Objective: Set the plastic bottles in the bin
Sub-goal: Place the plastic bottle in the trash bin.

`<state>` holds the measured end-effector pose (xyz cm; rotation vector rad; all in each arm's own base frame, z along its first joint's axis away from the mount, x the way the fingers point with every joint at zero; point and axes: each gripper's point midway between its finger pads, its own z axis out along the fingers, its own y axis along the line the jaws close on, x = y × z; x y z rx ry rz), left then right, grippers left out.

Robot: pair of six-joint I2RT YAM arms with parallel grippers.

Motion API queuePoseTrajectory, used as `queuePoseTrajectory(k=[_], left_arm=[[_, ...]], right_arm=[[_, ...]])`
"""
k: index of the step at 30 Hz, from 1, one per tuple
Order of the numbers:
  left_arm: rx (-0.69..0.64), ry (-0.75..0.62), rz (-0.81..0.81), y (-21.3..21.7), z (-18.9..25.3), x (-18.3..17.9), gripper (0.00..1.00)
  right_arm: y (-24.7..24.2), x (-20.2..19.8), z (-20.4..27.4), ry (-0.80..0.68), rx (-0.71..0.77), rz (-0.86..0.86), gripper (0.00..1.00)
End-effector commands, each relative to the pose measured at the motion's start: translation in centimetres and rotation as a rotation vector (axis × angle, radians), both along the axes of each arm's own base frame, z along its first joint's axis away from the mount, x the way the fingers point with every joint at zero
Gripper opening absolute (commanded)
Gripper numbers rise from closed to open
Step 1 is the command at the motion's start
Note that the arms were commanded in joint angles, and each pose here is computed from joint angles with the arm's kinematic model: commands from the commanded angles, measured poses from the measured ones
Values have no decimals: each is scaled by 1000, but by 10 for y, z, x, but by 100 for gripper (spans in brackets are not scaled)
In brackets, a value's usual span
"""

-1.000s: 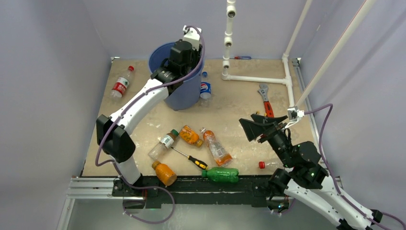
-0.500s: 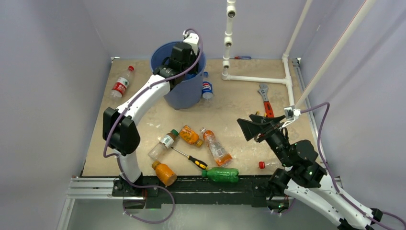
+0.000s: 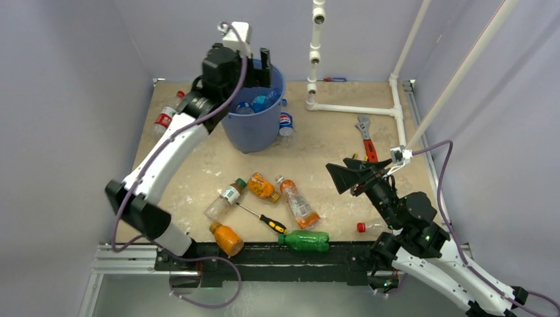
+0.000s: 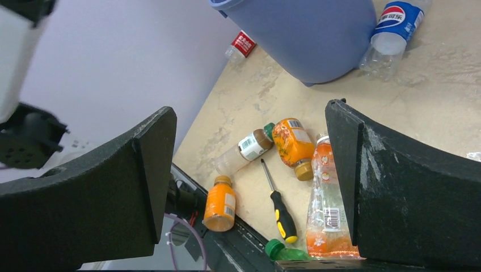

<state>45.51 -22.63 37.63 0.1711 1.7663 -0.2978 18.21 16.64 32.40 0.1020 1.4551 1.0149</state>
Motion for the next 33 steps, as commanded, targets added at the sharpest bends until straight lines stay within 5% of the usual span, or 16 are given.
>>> queuePoseTrajectory(k=[1,12,22,33], left_arm=[[-210,-202,41,36,97,-56,99],[-355,-190,308,148,3,-177,99],[-210,36,196,120,-92,-173,95],[-218,63,132,110,-101,-181,94]], right_arm=[[-4,5,-1,27,-12,-38,99],[20,44,-89,271,-240,-138,99],[82,86,-156,360,-435,-53,95],[118,63,-210,402,-601,202,96]])
